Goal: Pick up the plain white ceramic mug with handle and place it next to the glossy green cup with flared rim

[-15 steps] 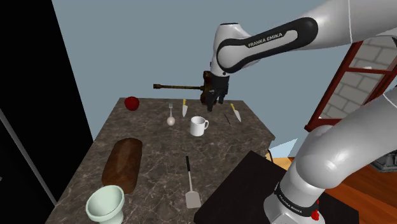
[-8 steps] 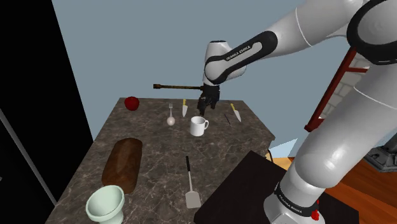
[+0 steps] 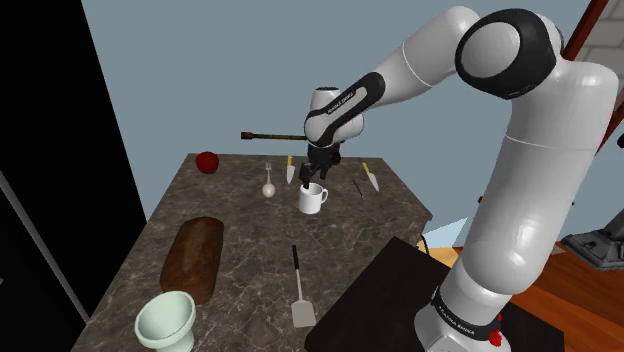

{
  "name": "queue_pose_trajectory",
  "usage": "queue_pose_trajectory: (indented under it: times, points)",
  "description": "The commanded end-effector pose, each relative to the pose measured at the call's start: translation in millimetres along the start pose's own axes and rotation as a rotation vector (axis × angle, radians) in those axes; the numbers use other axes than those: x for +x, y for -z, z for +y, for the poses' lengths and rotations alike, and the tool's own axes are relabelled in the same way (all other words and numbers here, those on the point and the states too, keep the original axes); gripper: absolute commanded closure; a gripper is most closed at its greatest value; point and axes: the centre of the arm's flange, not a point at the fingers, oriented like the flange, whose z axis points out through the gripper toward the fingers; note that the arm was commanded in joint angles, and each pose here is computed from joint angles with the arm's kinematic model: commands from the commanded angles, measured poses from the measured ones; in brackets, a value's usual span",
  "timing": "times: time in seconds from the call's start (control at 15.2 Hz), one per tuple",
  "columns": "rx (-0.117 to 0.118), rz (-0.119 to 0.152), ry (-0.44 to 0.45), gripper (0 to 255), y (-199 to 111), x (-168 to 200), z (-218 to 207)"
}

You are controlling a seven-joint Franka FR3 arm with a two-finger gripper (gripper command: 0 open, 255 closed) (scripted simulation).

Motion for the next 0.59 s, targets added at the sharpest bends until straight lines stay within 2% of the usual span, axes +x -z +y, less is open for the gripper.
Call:
queue_pose_trajectory:
  times: [0.0,0.53]
  points:
    - [0.004,0.001,-0.009,0,-22.9,14.9,8.4]
    - [0.021,0.004,-0.041,0,-100.5,76.0,41.7]
